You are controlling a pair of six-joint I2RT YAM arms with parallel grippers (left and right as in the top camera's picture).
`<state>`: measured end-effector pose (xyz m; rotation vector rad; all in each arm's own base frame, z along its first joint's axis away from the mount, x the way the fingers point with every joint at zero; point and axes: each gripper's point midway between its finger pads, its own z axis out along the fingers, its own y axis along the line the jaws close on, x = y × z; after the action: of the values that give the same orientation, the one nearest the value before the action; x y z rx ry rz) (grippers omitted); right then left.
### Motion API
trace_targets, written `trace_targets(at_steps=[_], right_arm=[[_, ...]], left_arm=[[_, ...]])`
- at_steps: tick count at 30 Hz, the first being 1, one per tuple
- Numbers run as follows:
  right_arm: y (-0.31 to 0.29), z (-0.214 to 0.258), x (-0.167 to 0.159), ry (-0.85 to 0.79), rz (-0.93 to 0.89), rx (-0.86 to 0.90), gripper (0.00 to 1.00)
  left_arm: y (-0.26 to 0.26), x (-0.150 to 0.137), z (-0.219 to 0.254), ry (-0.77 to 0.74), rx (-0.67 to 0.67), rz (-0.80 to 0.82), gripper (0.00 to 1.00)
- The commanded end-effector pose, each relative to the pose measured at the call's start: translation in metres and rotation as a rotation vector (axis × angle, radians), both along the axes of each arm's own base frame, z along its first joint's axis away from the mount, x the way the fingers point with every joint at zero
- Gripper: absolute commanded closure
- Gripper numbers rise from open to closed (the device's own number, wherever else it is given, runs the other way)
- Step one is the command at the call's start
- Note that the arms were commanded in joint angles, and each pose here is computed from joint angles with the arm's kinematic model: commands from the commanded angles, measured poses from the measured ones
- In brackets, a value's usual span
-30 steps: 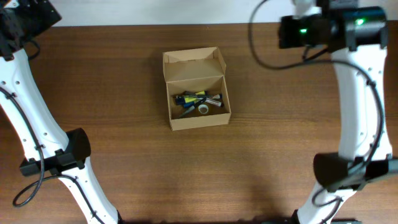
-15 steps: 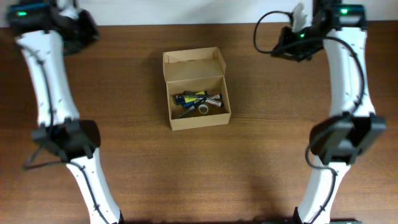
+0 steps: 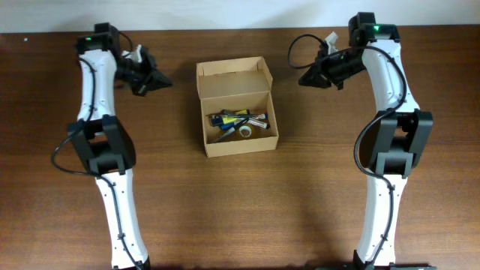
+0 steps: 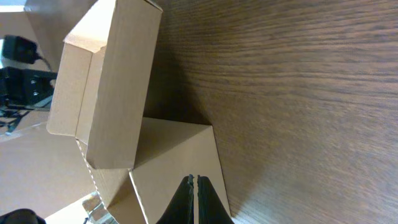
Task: Pack container
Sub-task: 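Move both grippers to the box's raised lid flap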
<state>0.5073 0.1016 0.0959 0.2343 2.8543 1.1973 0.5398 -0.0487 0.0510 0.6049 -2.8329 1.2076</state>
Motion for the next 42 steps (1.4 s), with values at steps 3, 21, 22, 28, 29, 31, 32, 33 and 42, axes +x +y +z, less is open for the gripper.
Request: trace_targets(at_steps=[3, 21, 22, 28, 29, 31, 32, 33, 42], right_arm=[[0.024, -0.016, 0.000, 0.028, 0.030, 0.095, 0.96], [0.075, -0.049, -0.004, 0.058, 0.113, 0.221, 0.96], [0.078, -0.046, -0.001, 0.036, 0.121, 0.236, 0.96], [0.088, -0.037, 0.014, -0.046, 0.129, 0.287, 0.96], [0.088, -0.037, 0.016, -0.057, 0.130, 0.287, 0.96], [0.089, -0.034, 0.020, -0.084, 0.135, 0.302, 0.96], [0.091, -0.032, 0.022, -0.103, 0.140, 0.314, 0.96], [0.092, -0.029, 0.025, -0.123, 0.145, 0.325, 0.96], [0.102, 0.001, 0.037, -0.241, 0.187, 0.440, 0.96]], left_arm=[[-0.050, 0.000, -0.018, -0.007, -0.122, -0.084, 0.98], [-0.077, 0.017, -0.045, -0.057, -0.185, -0.100, 0.98], [-0.078, 0.019, -0.043, -0.073, -0.195, -0.102, 0.98], [-0.086, 0.032, -0.026, -0.173, -0.282, -0.128, 0.98], [-0.086, 0.033, -0.024, -0.184, -0.289, -0.131, 0.99], [-0.088, 0.036, -0.020, -0.210, -0.310, -0.139, 0.98], [-0.089, 0.037, -0.016, -0.225, -0.326, -0.145, 0.98], [-0.090, 0.039, -0.013, -0.234, -0.340, -0.144, 0.99], [-0.097, 0.062, 0.040, -0.375, -0.452, -0.159, 0.98]])
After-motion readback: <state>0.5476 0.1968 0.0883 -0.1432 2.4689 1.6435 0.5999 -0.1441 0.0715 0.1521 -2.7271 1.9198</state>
